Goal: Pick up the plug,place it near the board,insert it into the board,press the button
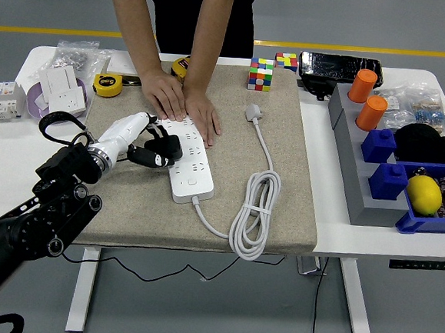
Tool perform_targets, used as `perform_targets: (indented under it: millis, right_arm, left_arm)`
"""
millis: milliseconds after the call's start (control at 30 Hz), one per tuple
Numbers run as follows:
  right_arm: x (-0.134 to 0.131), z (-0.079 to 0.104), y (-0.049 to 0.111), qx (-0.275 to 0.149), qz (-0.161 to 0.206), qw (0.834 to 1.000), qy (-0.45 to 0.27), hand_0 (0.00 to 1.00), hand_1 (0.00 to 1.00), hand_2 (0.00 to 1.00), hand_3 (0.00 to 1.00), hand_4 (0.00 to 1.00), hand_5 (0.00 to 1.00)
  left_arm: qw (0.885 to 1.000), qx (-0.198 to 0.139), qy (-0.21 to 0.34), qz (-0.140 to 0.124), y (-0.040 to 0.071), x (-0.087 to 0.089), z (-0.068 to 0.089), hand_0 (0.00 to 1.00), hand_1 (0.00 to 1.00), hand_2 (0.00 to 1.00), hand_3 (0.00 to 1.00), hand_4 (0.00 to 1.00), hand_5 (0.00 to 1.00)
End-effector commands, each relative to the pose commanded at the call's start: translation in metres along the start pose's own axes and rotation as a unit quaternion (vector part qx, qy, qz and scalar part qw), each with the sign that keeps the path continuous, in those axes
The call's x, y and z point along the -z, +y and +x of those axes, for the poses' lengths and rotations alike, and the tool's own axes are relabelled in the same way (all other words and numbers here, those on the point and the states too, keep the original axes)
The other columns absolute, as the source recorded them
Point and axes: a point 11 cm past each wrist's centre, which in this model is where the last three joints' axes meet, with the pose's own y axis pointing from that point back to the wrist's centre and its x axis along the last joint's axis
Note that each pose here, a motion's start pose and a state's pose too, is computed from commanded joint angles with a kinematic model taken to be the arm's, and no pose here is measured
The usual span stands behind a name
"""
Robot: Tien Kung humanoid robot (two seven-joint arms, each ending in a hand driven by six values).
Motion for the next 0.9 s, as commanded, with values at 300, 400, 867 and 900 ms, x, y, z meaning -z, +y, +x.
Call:
perform_targets:
  millis: [300, 400, 867, 900]
  right_arm:
    - [0.0007, 0.0004, 0.0000, 0.000, 0.001, 1.000, -0.001, 0.893, 0.788, 0.760, 0.793, 0.998, 0.998]
    - [0.0020, 0.0003, 0.0000, 0.000, 0.002, 1.000, -0.002, 0.892, 0.788, 0.760, 0.793, 0.998, 0.998]
    - [0.0026, -0.0005, 0.0000, 0.000, 0.003, 1.000, -0.003, 0.893, 0.788, 0.760, 0.794, 0.998, 0.998]
    - [0.0026, -0.0006, 0.0000, 0.000, 0.003, 1.000, -0.003, 0.893, 0.788, 0.760, 0.794, 0.998, 0.998]
  left_arm:
    - [1.000, -0.006, -0.009, -0.001, -0.0002, -0.0009, 0.0004, 0.654, 0.589, 0.398, 0.447, 0.819, 0.250]
    - [1.000, -0.011, -0.012, -0.002, -0.0007, -0.0016, 0.0022, 0.575, 0.518, 0.375, 0.410, 0.674, 0.189]
    - [1.000, 0.001, -0.018, 0.004, -0.0011, 0.0014, 0.0011, 0.463, 0.399, 0.303, 0.333, 0.589, 0.123]
    - [1.000, 0.001, -0.019, 0.004, -0.0010, 0.0015, 0.0012, 0.463, 0.399, 0.303, 0.333, 0.589, 0.123]
